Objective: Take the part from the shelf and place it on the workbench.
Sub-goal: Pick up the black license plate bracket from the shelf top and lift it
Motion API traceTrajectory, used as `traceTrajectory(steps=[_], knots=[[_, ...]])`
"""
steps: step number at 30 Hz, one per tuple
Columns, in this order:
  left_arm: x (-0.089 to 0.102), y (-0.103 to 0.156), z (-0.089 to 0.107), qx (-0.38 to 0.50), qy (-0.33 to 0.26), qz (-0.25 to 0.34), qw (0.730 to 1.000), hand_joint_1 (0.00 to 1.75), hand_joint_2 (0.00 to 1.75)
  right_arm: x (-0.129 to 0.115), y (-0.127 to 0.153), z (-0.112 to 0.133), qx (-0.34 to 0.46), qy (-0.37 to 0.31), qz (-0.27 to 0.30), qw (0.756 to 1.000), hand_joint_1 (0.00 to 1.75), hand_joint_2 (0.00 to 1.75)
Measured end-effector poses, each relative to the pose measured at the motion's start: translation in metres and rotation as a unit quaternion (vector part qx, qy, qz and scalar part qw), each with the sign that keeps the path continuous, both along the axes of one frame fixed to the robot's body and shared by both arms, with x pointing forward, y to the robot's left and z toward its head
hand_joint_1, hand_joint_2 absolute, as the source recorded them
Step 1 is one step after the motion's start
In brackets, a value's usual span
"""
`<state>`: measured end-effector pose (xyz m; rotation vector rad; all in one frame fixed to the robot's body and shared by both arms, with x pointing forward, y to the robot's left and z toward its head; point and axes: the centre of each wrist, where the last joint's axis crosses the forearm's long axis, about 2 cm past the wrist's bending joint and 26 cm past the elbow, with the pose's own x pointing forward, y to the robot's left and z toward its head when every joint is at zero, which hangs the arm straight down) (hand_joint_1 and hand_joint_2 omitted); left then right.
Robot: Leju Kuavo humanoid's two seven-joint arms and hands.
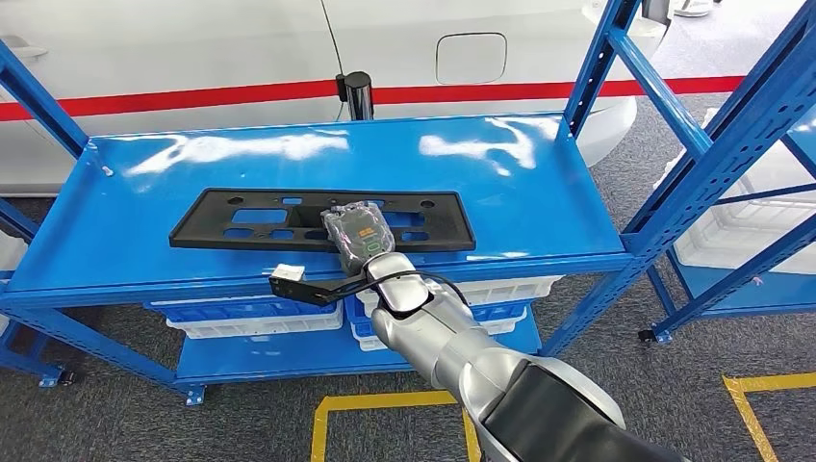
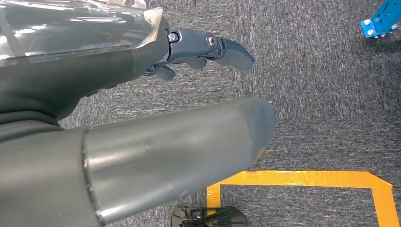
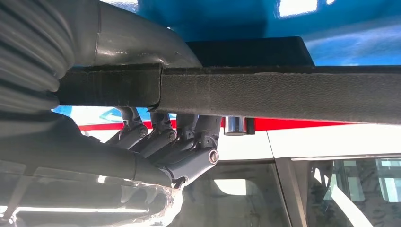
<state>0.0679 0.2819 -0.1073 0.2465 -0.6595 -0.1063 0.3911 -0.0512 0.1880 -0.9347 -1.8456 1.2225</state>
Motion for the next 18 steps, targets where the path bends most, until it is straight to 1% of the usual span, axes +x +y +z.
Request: traceTrajectory(steps=[4,7,9,11,14,18], knots=[[0.0,0.0,0.0,0.0,0.003,0.001,1.0,0.0,0.0,0.0,0.0,0.001,0.01,0.0,0.004,1.0,1.75,1.75],[-0.001,0.0,0.0,0.0,0.002,-0.001,1.0,0.0,0.0,0.001,0.002,0.006,0.051,-0.008,0.017,0.999,1.75,1.75],[-0.001,0.0,0.0,-0.006,-0.014,-0.006,1.0,0.0,0.0,0.002,0.004,0.013,0.084,-0.014,0.031,0.996,1.75,1.75],[-0.002,-0.001,-0.001,-0.017,-0.044,-0.016,0.999,0.0,0.0,0.003,0.006,0.021,0.115,-0.015,0.05,0.992,1.75,1.75],[-0.004,-0.002,-0.001,-0.025,-0.074,-0.028,0.997,0.0,0.0,0.004,0.01,0.032,0.164,-0.007,0.092,0.982,1.75,1.75],[-0.009,-0.004,-0.002,-0.029,-0.065,-0.024,0.997,0.0,0.0,0.002,0.011,0.048,0.255,0.016,0.152,0.955,1.75,1.75]])
